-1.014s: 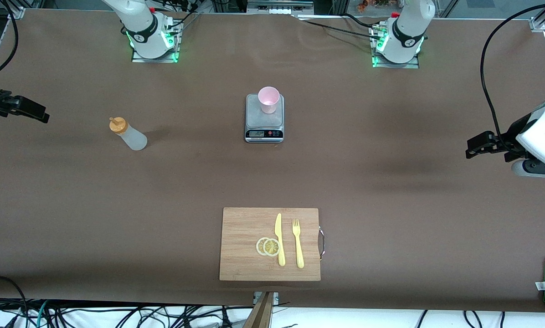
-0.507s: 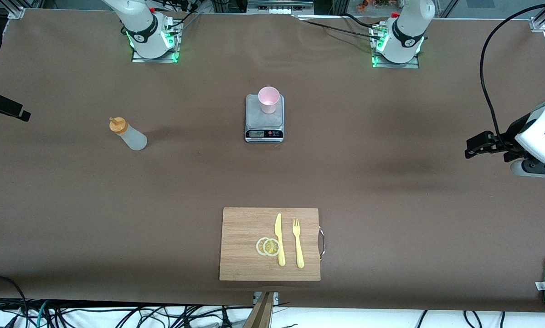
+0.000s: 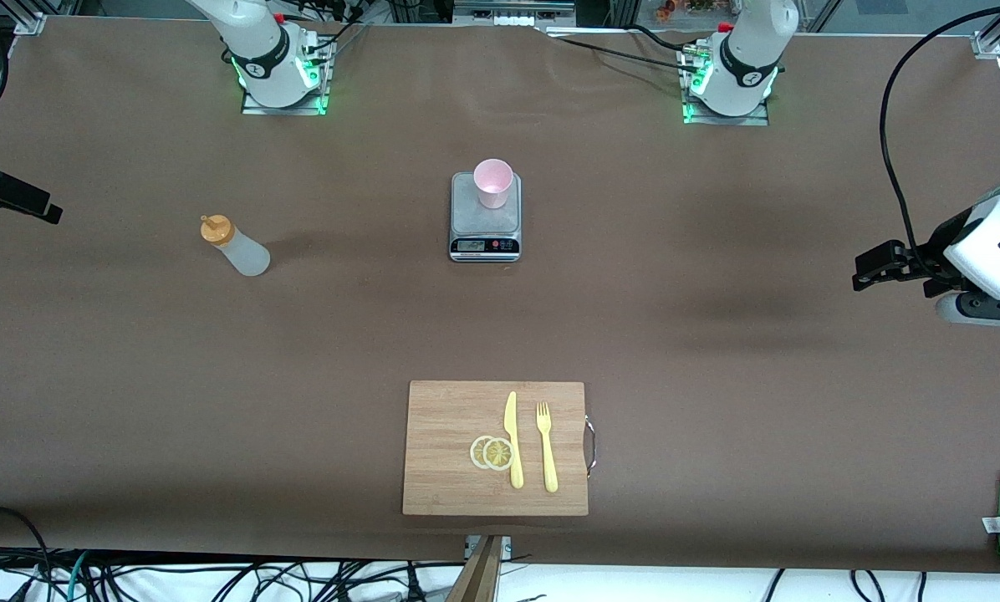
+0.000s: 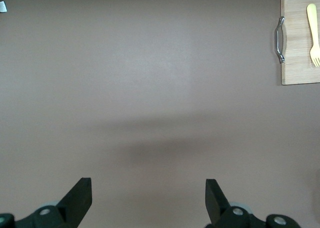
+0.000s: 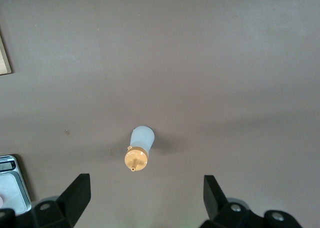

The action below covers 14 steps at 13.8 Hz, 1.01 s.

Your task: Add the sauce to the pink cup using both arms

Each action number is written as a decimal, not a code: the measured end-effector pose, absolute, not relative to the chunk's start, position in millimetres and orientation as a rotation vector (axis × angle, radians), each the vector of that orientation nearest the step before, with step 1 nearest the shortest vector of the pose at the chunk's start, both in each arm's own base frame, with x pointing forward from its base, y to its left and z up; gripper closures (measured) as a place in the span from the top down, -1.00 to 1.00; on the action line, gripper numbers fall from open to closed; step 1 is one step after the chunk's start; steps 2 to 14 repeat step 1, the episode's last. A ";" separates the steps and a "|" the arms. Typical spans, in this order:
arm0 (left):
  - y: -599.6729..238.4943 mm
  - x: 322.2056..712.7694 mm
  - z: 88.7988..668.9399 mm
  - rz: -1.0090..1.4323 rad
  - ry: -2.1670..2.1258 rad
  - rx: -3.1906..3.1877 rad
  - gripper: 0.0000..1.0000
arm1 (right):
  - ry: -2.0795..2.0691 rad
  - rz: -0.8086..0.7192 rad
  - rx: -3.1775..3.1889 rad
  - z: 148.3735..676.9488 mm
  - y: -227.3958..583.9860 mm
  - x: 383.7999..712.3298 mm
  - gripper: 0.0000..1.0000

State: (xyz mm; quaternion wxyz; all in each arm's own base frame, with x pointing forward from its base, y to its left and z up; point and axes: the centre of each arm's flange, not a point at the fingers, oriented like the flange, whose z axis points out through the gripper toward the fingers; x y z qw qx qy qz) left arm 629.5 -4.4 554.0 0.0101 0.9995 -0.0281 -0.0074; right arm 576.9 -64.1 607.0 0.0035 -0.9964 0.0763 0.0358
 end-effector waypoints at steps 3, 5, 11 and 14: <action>-4.9 629.5 554.0 -0.023 -0.089 3.120 1.00 | 0.239 0.108 -3.124 607.1 -63.7 577.3 1.00; -4.9 629.5 554.0 -0.023 -0.089 3.120 1.00 | 0.239 0.108 -3.124 607.1 -63.7 577.3 1.00; -4.9 629.5 554.0 -0.023 -0.089 3.120 1.00 | 0.239 0.108 -3.124 607.1 -63.7 577.3 1.00; -4.9 629.5 554.0 -0.023 -0.089 3.120 1.00 | 0.239 0.108 -3.124 607.1 -63.7 577.3 1.00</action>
